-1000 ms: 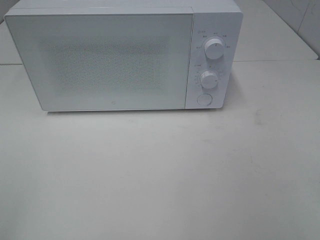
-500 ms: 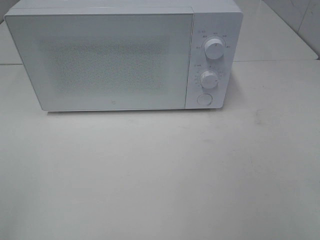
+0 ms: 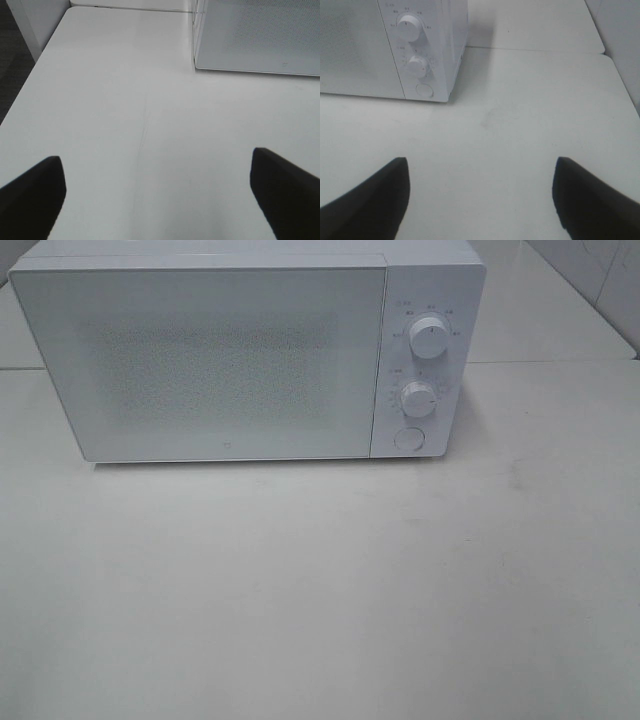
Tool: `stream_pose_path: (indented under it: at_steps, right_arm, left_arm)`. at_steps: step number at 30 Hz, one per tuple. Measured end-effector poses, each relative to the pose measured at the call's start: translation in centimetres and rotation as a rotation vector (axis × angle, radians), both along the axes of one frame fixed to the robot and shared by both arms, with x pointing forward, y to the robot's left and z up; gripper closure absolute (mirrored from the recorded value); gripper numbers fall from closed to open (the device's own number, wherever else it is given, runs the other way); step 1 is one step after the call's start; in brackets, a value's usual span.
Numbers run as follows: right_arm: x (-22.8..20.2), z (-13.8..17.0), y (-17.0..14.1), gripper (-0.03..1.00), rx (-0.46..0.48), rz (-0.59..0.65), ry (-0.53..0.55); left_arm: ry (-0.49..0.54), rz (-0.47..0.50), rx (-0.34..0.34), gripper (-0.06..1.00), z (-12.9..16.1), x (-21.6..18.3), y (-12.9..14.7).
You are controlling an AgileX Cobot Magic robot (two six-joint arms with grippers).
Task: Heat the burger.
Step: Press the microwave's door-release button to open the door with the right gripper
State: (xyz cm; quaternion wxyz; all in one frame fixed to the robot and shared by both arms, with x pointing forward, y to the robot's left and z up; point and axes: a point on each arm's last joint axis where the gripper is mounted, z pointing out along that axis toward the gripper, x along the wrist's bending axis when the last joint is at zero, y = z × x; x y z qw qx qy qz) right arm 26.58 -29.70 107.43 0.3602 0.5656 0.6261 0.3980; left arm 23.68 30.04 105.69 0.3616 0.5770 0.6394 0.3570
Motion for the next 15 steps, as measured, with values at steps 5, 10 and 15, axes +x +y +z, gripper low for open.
stream_pose_path:
  at_steps: [5, 10, 15]
  right_arm:
    - [2.0, 0.6, 0.3, 0.20, 0.003, 0.003, -0.030]
    - [4.2, 0.9, 0.5, 0.20, 0.002, 0.005, -0.033]
    - [5.9, 0.9, 0.8, 0.20, 0.001, 0.007, -0.029]
  left_arm:
    - [0.000, 0.000, 0.000, 0.03, 0.0, 0.0, 0.0]
    - [0.000, 0.000, 0.000, 0.03, 0.0, 0.0, 0.0]
    - [0.000, 0.000, 0.000, 0.03, 0.0, 0.0, 0.0]
